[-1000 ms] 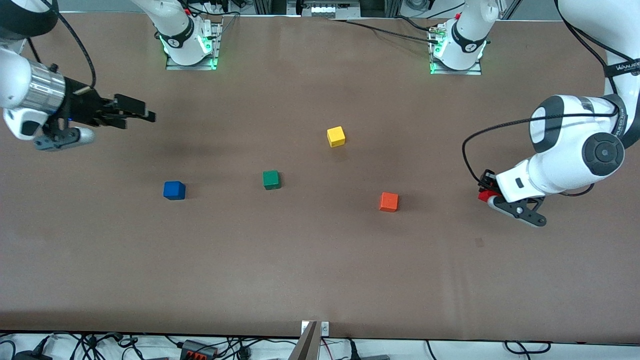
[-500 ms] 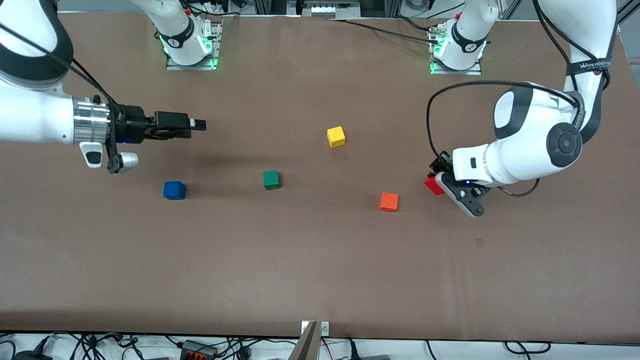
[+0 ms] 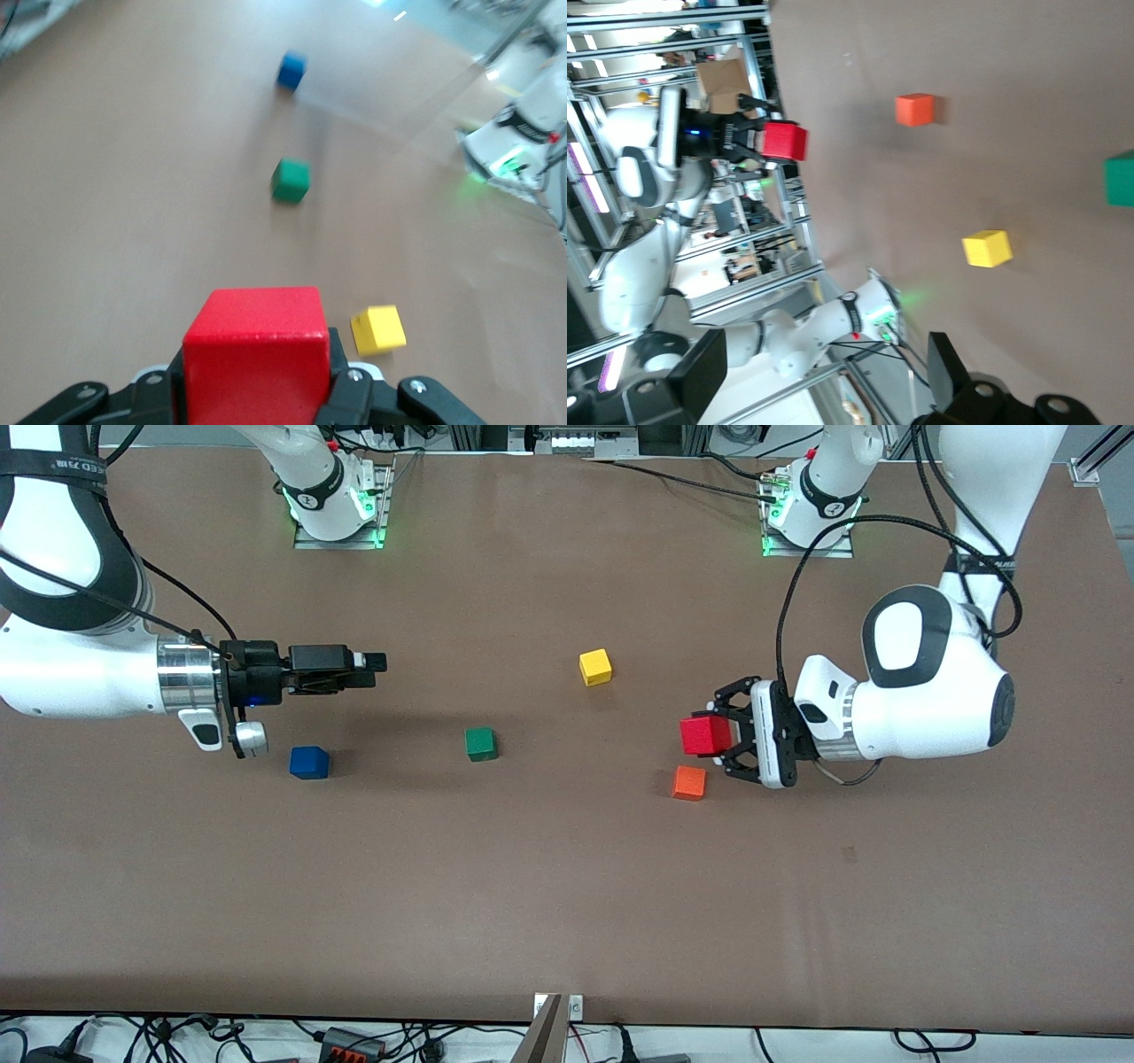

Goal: Pass red block to right arm, stack on blue
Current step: 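Lift the red cube with the left gripper while the right gripper advances, then carry the red cube toward the right gripper with the left gripper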

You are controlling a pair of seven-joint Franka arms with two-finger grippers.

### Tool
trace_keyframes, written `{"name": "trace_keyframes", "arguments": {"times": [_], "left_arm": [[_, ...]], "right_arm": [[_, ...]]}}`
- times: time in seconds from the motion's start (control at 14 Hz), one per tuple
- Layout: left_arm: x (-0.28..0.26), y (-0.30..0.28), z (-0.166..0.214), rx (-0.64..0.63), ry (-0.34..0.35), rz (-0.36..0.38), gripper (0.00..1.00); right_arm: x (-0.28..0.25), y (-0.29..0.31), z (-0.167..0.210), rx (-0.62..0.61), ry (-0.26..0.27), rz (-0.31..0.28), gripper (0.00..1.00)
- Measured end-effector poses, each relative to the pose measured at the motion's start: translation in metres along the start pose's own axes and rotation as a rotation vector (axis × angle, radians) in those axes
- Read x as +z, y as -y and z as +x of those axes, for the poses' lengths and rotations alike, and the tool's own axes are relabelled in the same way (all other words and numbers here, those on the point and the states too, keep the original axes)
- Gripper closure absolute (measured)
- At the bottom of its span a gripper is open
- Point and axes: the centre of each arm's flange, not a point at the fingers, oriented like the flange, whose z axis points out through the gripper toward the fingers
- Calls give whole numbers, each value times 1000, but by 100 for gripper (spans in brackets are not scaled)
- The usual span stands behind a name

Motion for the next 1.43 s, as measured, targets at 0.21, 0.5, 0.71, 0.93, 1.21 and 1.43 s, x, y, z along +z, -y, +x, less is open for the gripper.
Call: {"name": "trace_keyframes", "arguments": {"times": [0.21,0.5,0.71,0.93,1.21,1.43], "left_arm": [[18,0,11,138,-197,-32,44],[38,-12,48,218,-395,-9,44],[65,-27,79,195,-472,58,44],[85,-41,101,171,-568,139,44],[132,-60,111,148,-668,201,44],[167,-77,115,138,-683,211,44]], "right_arm": [[18,-1,5,-34,29,85,0],[39,-44,21,-69,98,226,0],[42,-58,29,-66,93,274,0],[46,-57,33,-76,74,333,0],[58,-70,42,-107,58,400,0],[69,-66,43,-111,64,443,0]]}}
